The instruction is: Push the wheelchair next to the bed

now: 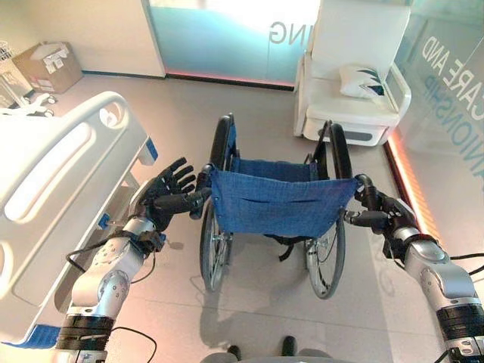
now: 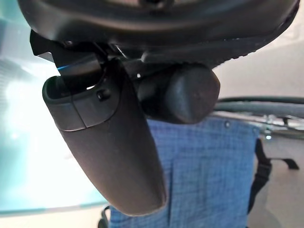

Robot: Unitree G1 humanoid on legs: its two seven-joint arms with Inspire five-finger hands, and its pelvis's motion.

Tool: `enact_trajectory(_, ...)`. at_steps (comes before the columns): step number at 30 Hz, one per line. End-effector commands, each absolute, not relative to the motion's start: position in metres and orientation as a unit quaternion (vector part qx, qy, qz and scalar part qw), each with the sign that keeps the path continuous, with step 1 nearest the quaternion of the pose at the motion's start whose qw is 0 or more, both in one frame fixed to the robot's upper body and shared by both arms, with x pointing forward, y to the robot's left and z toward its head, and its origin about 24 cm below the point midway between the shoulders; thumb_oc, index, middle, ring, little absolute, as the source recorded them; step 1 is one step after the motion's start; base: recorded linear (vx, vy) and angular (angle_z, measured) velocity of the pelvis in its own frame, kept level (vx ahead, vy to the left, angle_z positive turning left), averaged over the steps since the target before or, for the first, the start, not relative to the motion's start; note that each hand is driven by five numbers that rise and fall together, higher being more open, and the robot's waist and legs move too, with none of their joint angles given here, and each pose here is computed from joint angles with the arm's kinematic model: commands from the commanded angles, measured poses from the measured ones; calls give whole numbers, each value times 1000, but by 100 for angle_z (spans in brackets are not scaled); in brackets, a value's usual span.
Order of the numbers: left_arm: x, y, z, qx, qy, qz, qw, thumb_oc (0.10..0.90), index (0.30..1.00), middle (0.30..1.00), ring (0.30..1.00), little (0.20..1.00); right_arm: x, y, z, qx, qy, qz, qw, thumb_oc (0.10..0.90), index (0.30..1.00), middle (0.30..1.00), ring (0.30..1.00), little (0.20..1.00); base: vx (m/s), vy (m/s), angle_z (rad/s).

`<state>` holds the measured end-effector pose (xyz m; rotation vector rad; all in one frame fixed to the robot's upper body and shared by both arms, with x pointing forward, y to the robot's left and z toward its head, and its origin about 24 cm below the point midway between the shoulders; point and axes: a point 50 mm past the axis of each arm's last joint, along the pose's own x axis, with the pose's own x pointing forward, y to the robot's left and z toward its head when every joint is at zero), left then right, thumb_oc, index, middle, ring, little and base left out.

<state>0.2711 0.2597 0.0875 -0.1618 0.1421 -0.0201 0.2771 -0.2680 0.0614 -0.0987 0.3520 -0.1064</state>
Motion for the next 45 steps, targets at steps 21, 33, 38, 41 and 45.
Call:
enact_trajectory(21, 323, 244, 129, 34, 23, 2, 999, 800, 900, 900, 900, 900, 314, -219, 100, -40, 102, 50, 993, 800, 900, 900, 900, 900, 0, 0, 0)
enact_trajectory(33, 331, 238, 123, 44, 48, -22, 998, 800, 900, 900, 900, 900, 315, -213, 101, -43, 103, 63, 992, 800, 900, 900, 900, 900, 0, 0, 0)
enact_trajectory(38, 325, 217, 139, 8, -16, -102, 995, 800, 900, 900, 900, 900, 310, -215, 95, -42, 104, 63, 992, 800, 900, 900, 900, 900, 0, 0, 0)
enact_trajectory(41, 322, 211, 137, -10, -4, -124, 992, 800, 900, 900, 900, 900, 308, -215, 94, -42, 104, 65, 992, 800, 900, 900, 900, 900, 0, 0, 0)
enact_trajectory(45, 320, 206, 131, -34, 26, -145, 989, 800, 900, 900, 900, 900, 310, -213, 96, -45, 103, 68, 991, 800, 900, 900, 900, 900, 0, 0, 0)
